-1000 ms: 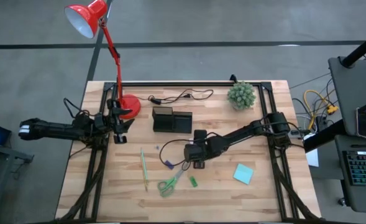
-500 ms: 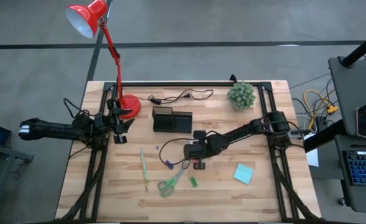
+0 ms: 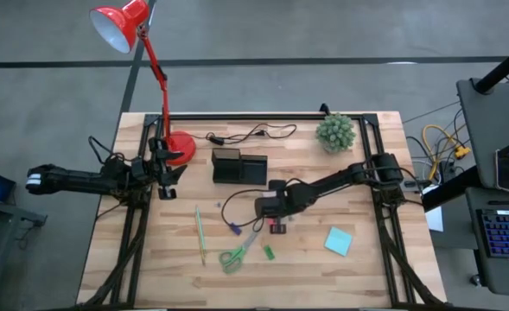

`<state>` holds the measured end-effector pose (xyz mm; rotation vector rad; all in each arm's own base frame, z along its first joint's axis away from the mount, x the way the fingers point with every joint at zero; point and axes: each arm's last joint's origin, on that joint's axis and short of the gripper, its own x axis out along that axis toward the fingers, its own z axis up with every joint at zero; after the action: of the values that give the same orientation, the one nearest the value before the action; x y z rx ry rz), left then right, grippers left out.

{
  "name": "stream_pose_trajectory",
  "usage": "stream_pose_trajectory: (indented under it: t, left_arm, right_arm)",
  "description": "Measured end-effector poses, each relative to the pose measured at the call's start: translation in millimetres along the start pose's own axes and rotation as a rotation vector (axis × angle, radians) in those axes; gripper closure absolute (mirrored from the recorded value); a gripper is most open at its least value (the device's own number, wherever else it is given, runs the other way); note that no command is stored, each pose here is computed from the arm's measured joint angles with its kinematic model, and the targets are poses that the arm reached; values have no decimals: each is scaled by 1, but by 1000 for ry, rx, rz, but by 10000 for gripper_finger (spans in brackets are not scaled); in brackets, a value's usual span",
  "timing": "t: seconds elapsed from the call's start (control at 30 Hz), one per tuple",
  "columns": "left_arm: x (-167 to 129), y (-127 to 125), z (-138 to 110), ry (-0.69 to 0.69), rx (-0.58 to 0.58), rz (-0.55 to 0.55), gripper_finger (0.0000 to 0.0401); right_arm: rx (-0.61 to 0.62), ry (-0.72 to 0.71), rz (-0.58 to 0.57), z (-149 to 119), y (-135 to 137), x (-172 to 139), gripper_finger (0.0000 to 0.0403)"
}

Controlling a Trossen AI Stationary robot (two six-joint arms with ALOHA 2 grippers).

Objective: Pick and place office supplies into organizer
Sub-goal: Put the pink sticky notes into the black mesh desk organizer

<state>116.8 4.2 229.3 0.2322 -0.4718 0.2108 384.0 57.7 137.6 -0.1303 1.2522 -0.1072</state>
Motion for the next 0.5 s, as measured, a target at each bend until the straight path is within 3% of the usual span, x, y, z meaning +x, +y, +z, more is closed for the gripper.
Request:
stream_pose_trajectory:
  t: [0.5]
  left_arm:
    - [0, 0, 0, 1, 0, 0, 246]
  right_arm:
    - [-2, 37, -12, 8, -3, -17, 395]
